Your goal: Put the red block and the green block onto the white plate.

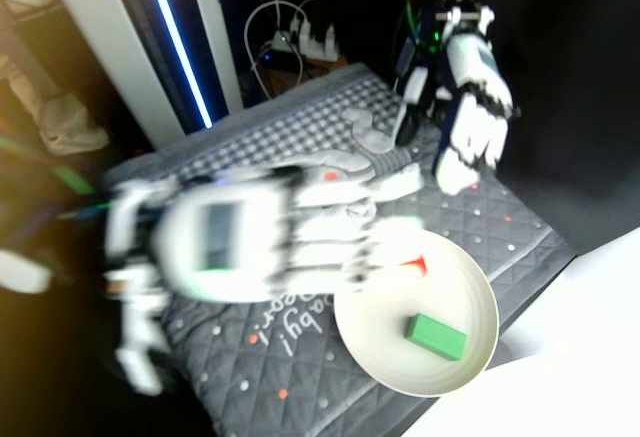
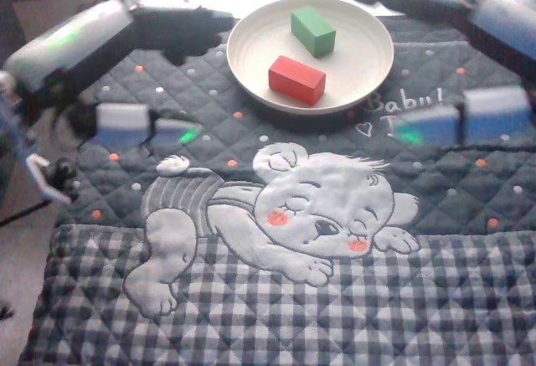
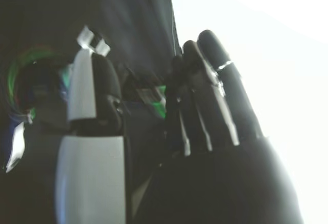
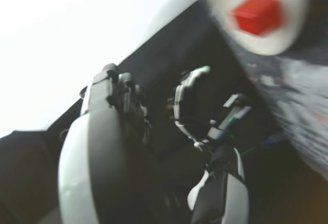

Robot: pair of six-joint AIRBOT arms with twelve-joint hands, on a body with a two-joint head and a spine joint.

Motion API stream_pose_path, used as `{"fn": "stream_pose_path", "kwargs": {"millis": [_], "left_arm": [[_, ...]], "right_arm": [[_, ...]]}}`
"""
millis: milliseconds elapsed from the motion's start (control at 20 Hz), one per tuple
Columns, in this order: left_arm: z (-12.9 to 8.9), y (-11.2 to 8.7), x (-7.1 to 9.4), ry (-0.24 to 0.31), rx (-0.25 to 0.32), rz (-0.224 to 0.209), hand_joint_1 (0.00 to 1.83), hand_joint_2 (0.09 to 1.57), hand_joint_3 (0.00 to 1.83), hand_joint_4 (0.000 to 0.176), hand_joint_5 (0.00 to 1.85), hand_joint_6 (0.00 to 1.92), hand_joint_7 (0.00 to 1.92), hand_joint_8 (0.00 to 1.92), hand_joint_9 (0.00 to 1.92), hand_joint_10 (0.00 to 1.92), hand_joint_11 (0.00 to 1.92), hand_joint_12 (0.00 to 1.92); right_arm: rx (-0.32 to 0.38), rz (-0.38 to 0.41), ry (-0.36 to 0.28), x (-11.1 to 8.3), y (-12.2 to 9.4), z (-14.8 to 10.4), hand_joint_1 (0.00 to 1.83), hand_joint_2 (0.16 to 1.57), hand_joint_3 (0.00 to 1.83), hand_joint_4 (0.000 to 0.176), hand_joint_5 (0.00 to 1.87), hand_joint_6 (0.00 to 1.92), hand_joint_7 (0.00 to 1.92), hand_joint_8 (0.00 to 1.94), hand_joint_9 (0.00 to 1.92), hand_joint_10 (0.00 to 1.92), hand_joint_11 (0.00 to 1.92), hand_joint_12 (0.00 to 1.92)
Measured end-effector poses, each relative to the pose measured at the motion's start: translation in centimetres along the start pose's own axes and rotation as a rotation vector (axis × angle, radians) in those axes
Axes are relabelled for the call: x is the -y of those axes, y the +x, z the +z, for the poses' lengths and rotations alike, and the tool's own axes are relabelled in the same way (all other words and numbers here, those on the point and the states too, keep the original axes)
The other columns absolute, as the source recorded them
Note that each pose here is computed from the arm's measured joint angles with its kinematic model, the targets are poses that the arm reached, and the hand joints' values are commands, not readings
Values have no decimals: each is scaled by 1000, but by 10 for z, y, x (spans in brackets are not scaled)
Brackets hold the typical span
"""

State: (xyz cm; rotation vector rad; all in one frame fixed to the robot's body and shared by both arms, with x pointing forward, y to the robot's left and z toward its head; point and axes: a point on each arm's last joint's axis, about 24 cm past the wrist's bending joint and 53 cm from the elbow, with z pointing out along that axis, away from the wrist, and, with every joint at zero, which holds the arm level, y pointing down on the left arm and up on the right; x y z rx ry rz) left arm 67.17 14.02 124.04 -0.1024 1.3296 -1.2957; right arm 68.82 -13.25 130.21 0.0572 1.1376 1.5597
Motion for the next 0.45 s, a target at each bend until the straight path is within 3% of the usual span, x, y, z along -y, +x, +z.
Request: {"fn": "stream_pose_path", "kwargs": {"millis": [100,150,250,300,350,400,450], "left_arm": [[-31,-13,21,59,63,-17,1083,1076,9,0,356,6,553,5,636,4,385,1021],[-42,-15,23,60,84,-24,1056,1096,14,0,342,2,546,2,646,8,401,1024],[-62,-21,23,53,137,-37,953,1166,12,0,328,0,536,0,636,3,375,1006],[-66,-23,23,54,149,-37,864,1194,5,0,298,0,515,0,604,0,302,1067],[-70,-24,23,51,164,-43,746,1216,2,0,247,0,462,0,557,0,290,1005],[-78,-25,28,63,193,-62,695,1221,0,0,220,0,444,0,546,0,306,934],[-87,-23,29,64,199,-68,589,1258,13,0,96,0,309,0,443,0,242,869]], "right_arm": [[53,45,-28,-10,-9,-33,858,926,3,77,287,0,349,8,236,1,0,264],[69,57,-23,-9,-11,-43,856,932,4,60,290,1,356,8,250,6,0,241],[113,100,5,-3,-10,-69,779,929,1,98,291,1,340,1,255,4,0,213],[119,111,15,0,-8,-75,767,935,4,91,295,2,346,4,253,2,0,209],[116,120,34,4,-3,-81,765,926,0,20,260,0,371,12,278,12,0,208],[153,148,41,3,-3,-95,711,967,8,20,227,0,347,3,252,3,0,149],[188,162,46,2,-5,-117,675,994,16,16,220,0,329,0,230,0,44,157]]}}
